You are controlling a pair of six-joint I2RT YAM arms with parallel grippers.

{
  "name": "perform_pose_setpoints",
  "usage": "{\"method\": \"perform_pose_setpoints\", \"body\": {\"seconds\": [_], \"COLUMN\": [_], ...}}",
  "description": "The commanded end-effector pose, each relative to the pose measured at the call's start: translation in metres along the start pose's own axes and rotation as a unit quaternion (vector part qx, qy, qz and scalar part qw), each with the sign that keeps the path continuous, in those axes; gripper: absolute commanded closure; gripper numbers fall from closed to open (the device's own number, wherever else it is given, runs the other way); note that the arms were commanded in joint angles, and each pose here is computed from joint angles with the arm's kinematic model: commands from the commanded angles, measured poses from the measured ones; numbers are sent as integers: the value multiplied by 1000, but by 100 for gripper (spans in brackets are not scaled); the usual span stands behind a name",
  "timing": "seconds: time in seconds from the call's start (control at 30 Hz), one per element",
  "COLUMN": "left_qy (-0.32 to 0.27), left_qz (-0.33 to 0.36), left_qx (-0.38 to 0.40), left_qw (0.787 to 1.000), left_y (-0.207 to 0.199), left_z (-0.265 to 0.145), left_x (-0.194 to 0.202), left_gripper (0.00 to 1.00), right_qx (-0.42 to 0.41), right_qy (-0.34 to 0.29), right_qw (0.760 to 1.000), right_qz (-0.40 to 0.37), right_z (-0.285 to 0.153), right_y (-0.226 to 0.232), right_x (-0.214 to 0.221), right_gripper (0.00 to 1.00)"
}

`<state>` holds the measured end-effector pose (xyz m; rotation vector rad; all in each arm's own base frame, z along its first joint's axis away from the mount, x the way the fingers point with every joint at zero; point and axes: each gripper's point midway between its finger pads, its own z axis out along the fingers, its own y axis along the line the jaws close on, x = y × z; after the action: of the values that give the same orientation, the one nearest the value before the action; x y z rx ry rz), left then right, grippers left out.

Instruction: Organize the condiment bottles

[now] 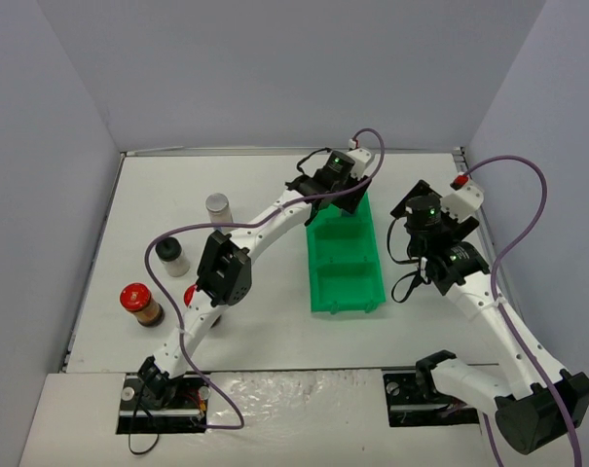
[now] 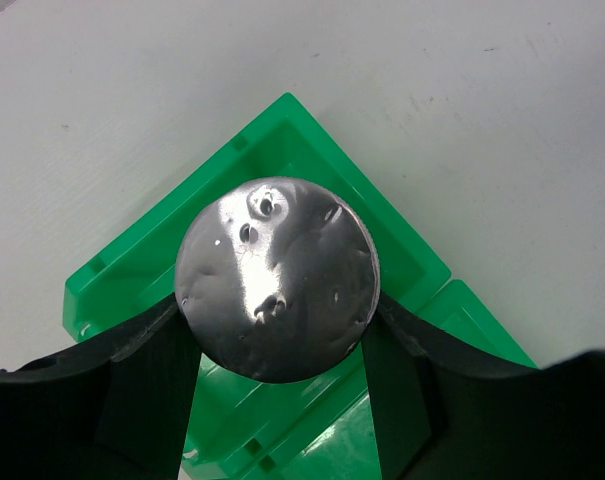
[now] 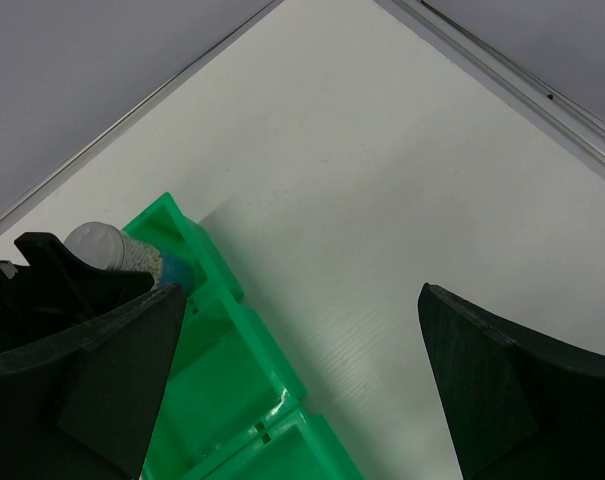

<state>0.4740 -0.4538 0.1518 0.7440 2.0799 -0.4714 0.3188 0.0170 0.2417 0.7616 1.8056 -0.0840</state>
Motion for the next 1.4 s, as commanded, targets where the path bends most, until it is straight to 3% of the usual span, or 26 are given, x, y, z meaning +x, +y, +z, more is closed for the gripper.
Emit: {"method": "perform_pose_setpoints", "body": {"seconds": [0.0, 0.43, 0.6, 0.83, 1.03, 1.37], "left_qy": [-135, -115, -108, -100, -104, -117], "left_qz": [0, 12, 27, 35, 54, 91], "left_qx": [29, 40, 38, 29, -1, -136], "left_qw": [990, 992, 993, 994, 993, 980], "left_y": [-20, -29, -32, -30, -27, 15], "left_z": [-38, -26, -30, -35, -52, -102], "left_x": [-95, -79, -73, -68, -68, -78], "left_gripper": [100, 98, 44, 14, 11, 8], "right_qx": [14, 16, 17, 18, 18, 18], "right_qy": [-27, -23, -20, -18, -15, -10], "right_qw": [999, 999, 1000, 1000, 1000, 1000], "right_qz": [20, 17, 15, 14, 12, 12], "right_z": [-1, 1, 2, 3, 4, 5], "right_y": [-5, -7, -6, -7, -6, -6], "right_x": [-13, -8, -6, -4, -1, 2], "right_gripper": [0, 0, 0, 0, 0, 0]}}
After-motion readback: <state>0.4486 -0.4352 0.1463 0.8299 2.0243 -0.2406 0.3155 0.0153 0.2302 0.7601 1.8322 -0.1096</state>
